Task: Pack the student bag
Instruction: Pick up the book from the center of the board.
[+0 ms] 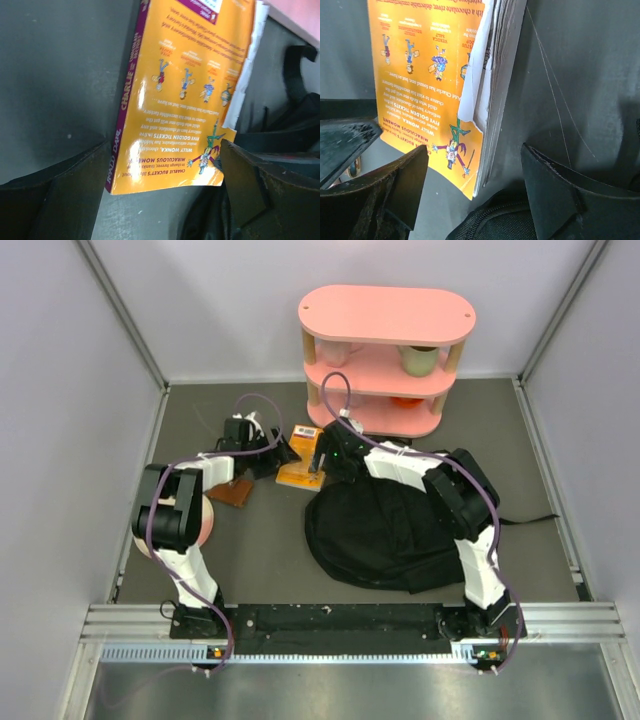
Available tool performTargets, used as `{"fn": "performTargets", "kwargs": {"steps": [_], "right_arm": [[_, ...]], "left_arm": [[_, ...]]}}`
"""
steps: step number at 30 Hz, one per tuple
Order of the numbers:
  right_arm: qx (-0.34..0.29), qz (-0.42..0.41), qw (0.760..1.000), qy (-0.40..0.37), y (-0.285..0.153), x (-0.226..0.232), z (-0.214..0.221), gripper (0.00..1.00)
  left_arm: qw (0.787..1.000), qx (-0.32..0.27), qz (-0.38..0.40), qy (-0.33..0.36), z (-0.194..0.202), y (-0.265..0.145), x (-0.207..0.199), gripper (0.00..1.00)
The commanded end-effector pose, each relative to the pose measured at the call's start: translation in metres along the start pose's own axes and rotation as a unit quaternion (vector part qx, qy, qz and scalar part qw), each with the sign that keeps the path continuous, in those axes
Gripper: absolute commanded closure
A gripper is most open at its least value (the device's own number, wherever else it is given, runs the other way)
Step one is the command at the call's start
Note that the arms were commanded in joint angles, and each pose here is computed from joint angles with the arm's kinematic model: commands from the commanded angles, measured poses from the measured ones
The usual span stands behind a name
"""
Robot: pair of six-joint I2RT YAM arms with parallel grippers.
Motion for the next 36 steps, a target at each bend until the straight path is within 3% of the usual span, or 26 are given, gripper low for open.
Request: {"fn": "performTargets", "kwargs": {"steps": [1, 5, 11, 17, 24, 25, 26, 30, 34, 36], "right_arm": [[-0.002, -0.036, 0.999, 0.010, 0.009, 0.011, -0.008, 0.27], [0.016, -0.045, 0.999, 0.011, 0.016, 0.010, -0.002, 0.33], [0.013, -0.069, 0.997, 0.021, 0.013, 0.007, 0.004, 0.52], [-0.001, -0.118, 0.993, 0.001, -0.008, 0.020, -0.007, 0.57], [0.006, -0.158, 0.987, 0.003, -0.013, 0.029, -0.008, 0.84], [0.007, -0.159, 0.987, 0.006, -0.012, 0.028, -0.008, 0.82], [0.008, -0.160, 0.987, 0.008, -0.013, 0.028, -0.007, 0.73], [0.002, -0.190, 0.982, 0.014, -0.016, 0.031, -0.007, 0.67], [0.002, -0.205, 0.979, 0.017, -0.019, 0.034, -0.006, 0.65], [-0.006, -0.214, 0.977, 0.013, -0.023, 0.037, -0.009, 0.70]], "left_arm": [[0.999, 0.001, 0.033, -0.005, 0.009, 0.006, 0.005, 0.05], [0.999, 0.015, 0.042, -0.010, 0.014, 0.008, 0.007, 0.07], [0.998, 0.027, 0.061, -0.015, 0.022, 0.008, 0.008, 0.08], [0.997, 0.023, 0.078, -0.016, 0.029, 0.000, 0.006, 0.12], [0.996, 0.019, 0.089, -0.016, 0.028, -0.008, 0.001, 0.14], [0.996, 0.018, 0.090, -0.015, 0.028, -0.008, 0.000, 0.14], [0.995, 0.019, 0.092, -0.016, 0.029, -0.009, 0.000, 0.15], [0.994, 0.021, 0.105, -0.018, 0.030, -0.011, -0.002, 0.15], [0.994, 0.018, 0.105, -0.021, 0.032, -0.013, -0.002, 0.16], [0.994, 0.019, 0.102, -0.022, 0.033, -0.013, -0.002, 0.16]]}}
Point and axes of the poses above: each gripper's point midway between its finger pads, its own y axis out along the fingers, its own x axis along the line the jaws close on, z = x × y, the point moved 10 cm from there along -y, back along the fingers
